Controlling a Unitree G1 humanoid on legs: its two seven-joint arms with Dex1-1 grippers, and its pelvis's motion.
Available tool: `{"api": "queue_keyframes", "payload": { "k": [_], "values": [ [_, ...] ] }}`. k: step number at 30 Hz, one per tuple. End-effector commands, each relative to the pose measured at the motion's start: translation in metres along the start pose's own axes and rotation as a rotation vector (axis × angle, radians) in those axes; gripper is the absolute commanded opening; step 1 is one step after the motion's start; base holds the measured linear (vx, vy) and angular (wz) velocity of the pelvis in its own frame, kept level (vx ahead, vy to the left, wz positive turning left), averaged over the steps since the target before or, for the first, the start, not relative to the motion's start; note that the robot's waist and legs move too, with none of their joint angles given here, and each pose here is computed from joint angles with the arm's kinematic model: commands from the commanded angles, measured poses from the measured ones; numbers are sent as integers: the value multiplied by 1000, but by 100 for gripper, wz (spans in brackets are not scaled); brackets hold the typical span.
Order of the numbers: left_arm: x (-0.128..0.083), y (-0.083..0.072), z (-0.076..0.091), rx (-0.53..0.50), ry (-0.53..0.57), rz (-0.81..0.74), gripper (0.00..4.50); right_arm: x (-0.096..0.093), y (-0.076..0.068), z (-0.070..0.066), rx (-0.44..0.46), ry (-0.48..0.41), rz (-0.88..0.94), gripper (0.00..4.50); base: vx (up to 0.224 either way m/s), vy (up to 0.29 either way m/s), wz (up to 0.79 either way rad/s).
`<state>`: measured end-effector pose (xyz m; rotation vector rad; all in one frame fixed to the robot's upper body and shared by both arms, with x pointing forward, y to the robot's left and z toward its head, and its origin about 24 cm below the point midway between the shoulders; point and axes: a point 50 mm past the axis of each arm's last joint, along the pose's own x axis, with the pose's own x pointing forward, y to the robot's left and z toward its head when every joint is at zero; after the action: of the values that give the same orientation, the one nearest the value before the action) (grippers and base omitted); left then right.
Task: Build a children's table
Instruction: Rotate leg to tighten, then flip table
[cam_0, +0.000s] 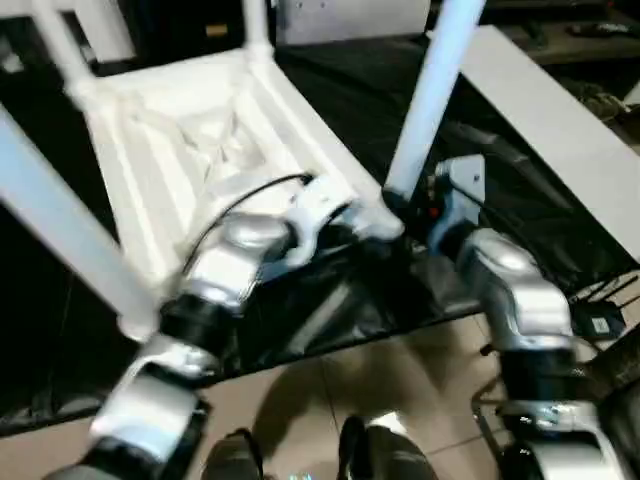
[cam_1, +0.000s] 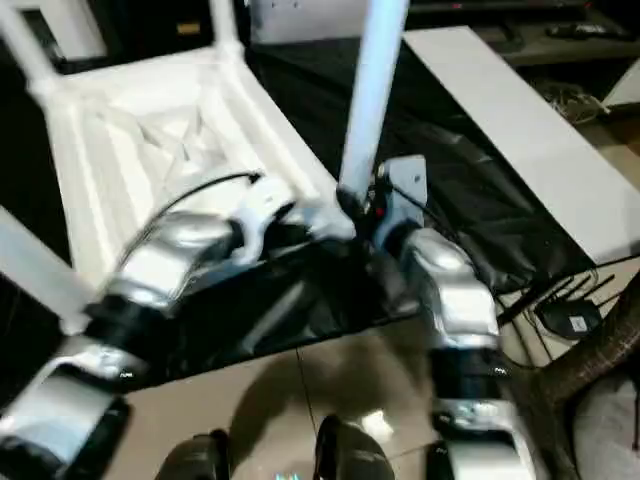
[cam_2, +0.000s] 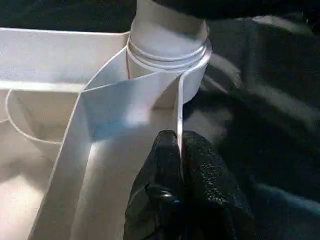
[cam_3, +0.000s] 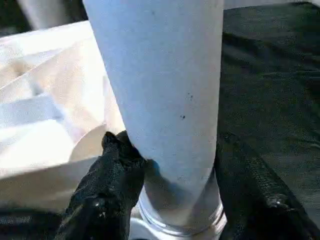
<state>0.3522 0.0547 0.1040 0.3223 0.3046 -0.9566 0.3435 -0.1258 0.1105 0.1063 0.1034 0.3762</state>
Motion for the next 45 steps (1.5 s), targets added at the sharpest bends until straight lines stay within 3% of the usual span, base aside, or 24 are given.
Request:
{"api": "queue_keyframes", "payload": {
  "k": [1, 3, 6, 9, 14, 17, 21, 22, 26, 29, 31, 34, 36, 37, 40, 45],
  "values": [
    [15, -22, 22, 33, -86, -87, 0, 8, 34, -13, 19, 44, 140, 266, 0, 0, 0],
    [13, -21, 21, 47, -87, -90, 0, 5, 31, -11, 6, 27, 134, 305, 0, 0, 0],
    [10, -20, 20, 74, -88, -104, 0, 1, 25, -8, 4, 11, 121, 312, 0, 0, 0],
    [0, -9, 10, 126, -65, -127, 0, -19, 7, -6, -62, -5, 135, 340, 0, 0, 0],
    [-15, -2, 1, 246, -77, -222, 0, -45, -4, -7, -87, 0, 187, 368, 0, 0, 0],
    [-31, 3, -6, 290, -108, -299, 0, -69, -6, -9, -81, -2, 237, 394, 0, 0, 0],
    [-42, 5, -7, 237, -158, -343, 0, -85, -1, -11, -63, -4, 284, 431, 0, 0, 0],
    [-44, 4, -7, 232, -164, -356, 43, -86, -1, -12, -63, -1, 283, 436, 0, 0, 0],
    [-53, 4, -10, 226, -218, -355, 73, -97, 5, -18, -54, 72, 295, 450, 0, 0, 0],
    [-62, 9, -12, 173, -298, -202, 95, -105, 12, -23, -68, 113, 333, 450, 0, 0, 0],
    [-73, 14, -24, 32, -298, 64, 106, -112, 17, -28, -84, 142, 326, 450, 0, 0, 0],
    [-78, 12, -26, -3, -317, 109, 138, -115, 19, -29, -82, 154, 328, 450, 0, 0, 0],
    [-84, 3, -28, -86, -359, 184, 138, -118, 24, -33, -86, 187, 314, 450, 0, 0, 0],
    [-94, -9, -31, -199, -425, 294, 138, -120, 31, -38, -73, 222, 295, 450, 0, 0, 0],
    [-100, -22, -41, -219, -411, 405, 138, -110, 36, -39, -53, 150, 288, 450, 0, 0, 0],
    [-105, -34, -49, -283, -365, 489, 138, -99, 39, -40, -49, 115, 227, 450, -10, 4, 1]
  ]
}}
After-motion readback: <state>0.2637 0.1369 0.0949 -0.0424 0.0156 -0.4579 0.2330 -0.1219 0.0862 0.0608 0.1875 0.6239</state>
